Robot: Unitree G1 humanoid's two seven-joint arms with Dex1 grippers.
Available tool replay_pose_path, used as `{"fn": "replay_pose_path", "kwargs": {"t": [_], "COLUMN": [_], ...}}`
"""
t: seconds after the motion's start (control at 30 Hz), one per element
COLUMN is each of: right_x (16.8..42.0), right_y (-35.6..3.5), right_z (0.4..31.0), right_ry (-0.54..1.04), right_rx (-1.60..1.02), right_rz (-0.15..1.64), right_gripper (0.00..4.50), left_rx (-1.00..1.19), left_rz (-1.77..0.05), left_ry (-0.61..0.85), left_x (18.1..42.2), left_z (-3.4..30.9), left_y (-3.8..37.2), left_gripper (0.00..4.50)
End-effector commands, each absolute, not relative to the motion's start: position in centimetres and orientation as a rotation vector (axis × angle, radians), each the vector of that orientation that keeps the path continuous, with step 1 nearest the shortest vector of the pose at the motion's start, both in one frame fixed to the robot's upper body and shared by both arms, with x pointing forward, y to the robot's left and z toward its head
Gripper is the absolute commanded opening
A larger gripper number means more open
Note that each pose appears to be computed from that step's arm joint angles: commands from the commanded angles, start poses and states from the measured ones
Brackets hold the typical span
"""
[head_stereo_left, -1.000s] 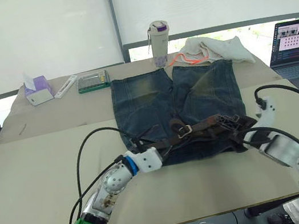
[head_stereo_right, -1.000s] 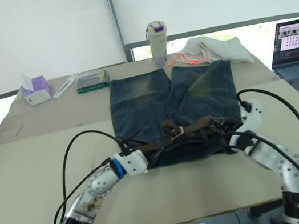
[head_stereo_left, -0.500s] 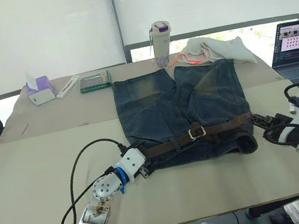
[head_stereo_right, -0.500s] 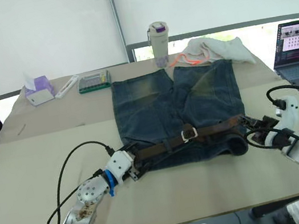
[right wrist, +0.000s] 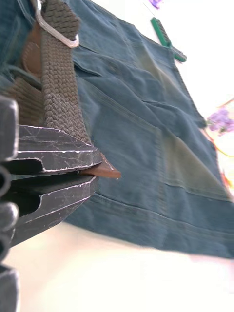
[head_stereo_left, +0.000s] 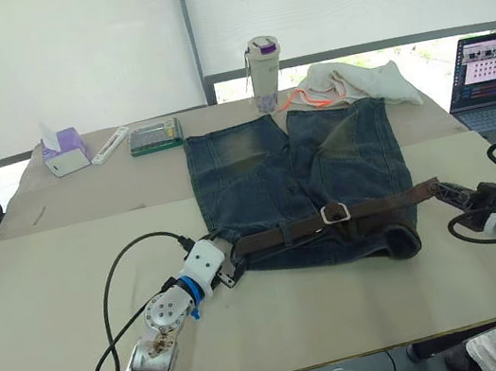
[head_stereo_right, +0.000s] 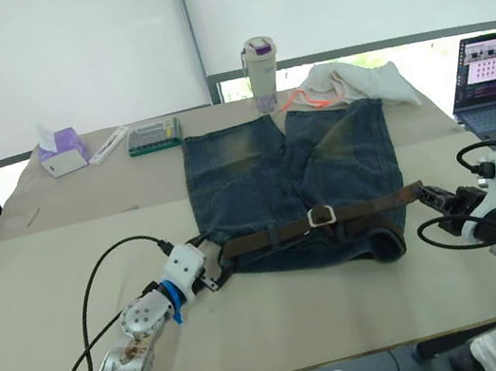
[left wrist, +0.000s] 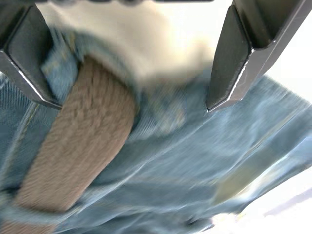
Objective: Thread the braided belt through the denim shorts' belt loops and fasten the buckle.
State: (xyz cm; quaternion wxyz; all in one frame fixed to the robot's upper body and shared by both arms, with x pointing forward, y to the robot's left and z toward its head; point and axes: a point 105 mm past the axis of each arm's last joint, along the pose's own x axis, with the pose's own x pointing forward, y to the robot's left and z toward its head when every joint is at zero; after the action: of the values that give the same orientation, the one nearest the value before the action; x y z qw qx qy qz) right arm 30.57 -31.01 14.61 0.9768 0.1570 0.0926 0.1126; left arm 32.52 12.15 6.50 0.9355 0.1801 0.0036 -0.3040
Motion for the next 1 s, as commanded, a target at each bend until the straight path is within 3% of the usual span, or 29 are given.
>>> {"fn": "replay_pose_path", "kwargs": {"t": [0.03, 0.17, 0.3, 0.43, 0.67, 0.8, 0.93, 1.0], "right_x": [30.2, 29.0, 28.6, 28.9, 31.0, 31.3, 30.0, 29.8], "right_y": [-32.9, -30.2, -32.0, -32.6, -27.2, -24.0, -23.0, -24.4], "right_z": [16.2, 13.9, 11.5, 11.9, 15.9, 16.8, 15.6, 15.3], "right_ry": [0.118, 0.249, 0.363, 0.346, 0.103, 0.061, 0.154, 0.174], "right_rx": [0.272, 0.193, -0.049, -0.195, 0.095, 0.250, 0.193, 0.139], "right_rz": [0.165, 0.311, 0.231, 0.227, 0.339, 0.418, 0.507, 0.474], "right_gripper": [0.00, 0.00, 0.00, 0.00, 0.00, 0.00, 1.48, 2.11], "left_rx": [0.352, 0.347, 0.342, 0.348, 0.332, 0.288, 0.256, 0.245], "left_rz": [-0.533, -0.547, -0.543, -0.543, -0.544, -0.562, -0.584, -0.586], "left_ry": [0.037, 0.049, 0.052, 0.054, 0.031, -0.014, -0.047, -0.053], "left_x": [32.5, 31.9, 31.8, 31.8, 31.8, 31.4, 30.9, 30.6], "left_z": [6.5, 6.2, 6.3, 6.3, 7.0, 8.1, 9.1, 9.5], "left_y": [14.2, 13.7, 13.6, 13.6, 13.5, 12.9, 12.5, 12.8], "left_gripper": [4.46, 4.46, 4.46, 4.46, 4.46, 4.46, 4.50, 4.50]}}
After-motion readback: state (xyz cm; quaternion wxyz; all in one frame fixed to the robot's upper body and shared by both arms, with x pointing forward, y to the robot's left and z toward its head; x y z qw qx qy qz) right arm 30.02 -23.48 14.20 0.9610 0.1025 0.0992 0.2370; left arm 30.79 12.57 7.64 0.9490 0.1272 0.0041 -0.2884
